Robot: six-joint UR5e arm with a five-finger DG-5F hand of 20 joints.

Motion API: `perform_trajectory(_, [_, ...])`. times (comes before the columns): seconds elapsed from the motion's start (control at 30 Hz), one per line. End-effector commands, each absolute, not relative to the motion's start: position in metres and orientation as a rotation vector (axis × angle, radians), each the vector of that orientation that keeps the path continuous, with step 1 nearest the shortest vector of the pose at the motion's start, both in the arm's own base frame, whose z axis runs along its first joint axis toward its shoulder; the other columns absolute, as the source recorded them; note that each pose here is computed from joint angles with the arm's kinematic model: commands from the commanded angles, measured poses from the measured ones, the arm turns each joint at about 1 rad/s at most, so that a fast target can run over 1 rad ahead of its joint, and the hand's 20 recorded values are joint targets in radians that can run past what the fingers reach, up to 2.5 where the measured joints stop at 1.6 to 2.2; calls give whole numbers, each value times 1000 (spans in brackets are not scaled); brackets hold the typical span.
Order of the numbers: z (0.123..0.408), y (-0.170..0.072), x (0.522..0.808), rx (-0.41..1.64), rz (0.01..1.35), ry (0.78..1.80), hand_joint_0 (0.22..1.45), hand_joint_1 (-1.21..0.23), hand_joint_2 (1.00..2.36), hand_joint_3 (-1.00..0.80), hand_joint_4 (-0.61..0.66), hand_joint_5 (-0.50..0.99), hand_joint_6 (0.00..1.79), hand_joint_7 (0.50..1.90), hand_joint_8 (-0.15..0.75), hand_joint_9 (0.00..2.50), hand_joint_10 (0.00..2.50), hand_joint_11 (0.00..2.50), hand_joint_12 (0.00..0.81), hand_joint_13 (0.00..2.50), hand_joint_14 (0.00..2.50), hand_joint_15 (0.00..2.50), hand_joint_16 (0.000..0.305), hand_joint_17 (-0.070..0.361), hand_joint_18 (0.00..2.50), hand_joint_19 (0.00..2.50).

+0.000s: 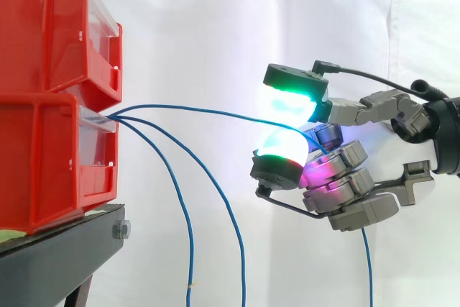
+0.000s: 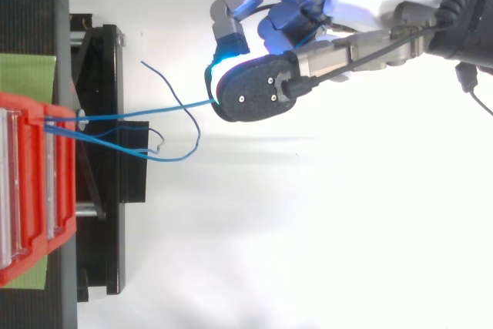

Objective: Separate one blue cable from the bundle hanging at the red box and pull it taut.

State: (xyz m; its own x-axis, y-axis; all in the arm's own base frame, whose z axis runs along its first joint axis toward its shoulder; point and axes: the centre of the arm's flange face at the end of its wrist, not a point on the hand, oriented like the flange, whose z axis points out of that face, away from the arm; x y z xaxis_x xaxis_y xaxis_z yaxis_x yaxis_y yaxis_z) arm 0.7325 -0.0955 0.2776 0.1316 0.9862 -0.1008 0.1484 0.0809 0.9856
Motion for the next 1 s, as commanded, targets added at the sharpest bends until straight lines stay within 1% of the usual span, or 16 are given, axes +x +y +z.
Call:
perform_trajectory(0.0, [278,-95,732,1306,968,1250,569,-520,1000,-500,201,-199,909,1236,283,774,1877,1481,314,673,2500,1641,32,71,1358,2143])
perform_trajectory(0.13, [278,-96,732,1307,967,1248,561,-545,1000,-500,203,-198,909,1238,284,774,1879,1490,320,677,2500,1647,32,72,1363,2135])
perform_trajectory(0.33, [278,-95,732,1305,967,1250,530,-644,1000,-500,213,-197,910,1239,293,771,1915,1470,325,679,2500,1608,35,78,1374,2120])
perform_trajectory(0.5, [278,-95,732,1305,967,1250,519,-675,1000,-500,215,-197,912,1225,295,769,1940,1427,334,683,2500,1598,36,81,1380,2100])
perform_trajectory(0.53, [278,-95,732,1305,967,1250,507,-702,1000,-500,218,-197,912,1224,300,767,1958,1427,332,683,2500,1598,36,81,1382,2077])
perform_trajectory(0.67, [278,-95,732,1305,967,1250,501,-716,1000,-500,220,-197,912,1226,302,763,1968,1426,339,685,2500,1579,37,84,1380,2057])
perform_trajectory(0.73, [278,-95,732,1305,967,1250,556,-700,1000,-500,206,-197,910,1244,284,770,1884,1469,318,679,2500,1635,33,73,1356,2105])
perform_trajectory(0.77, [278,-95,733,1304,968,1249,556,-702,1000,-500,205,-196,910,1246,286,772,1882,1472,318,680,2500,1634,33,74,1354,2114])
perform_trajectory(0.83, [278,-95,733,1304,968,1249,620,-702,1000,-500,200,-194,910,1269,272,780,1832,1509,308,677,2500,1642,31,69,1337,2119])
perform_trajectory(0.87, [278,-95,733,1304,968,1249,639,-703,1002,-475,188,-193,911,1276,272,782,1832,1513,308,676,2500,1643,30,67,1336,2125])
perform_trajectory(0.9, [278,-95,733,1304,968,1249,636,-706,1008,-420,180,-191,912,1309,269,784,1833,1495,311,679,2500,1648,31,69,1337,2110])
perform_trajectory(0.97, [278,-95,733,1303,969,1248,644,-725,1014,-350,157,-190,918,1327,264,783,1825,1521,312,687,2500,1660,31,69,1334,2118])
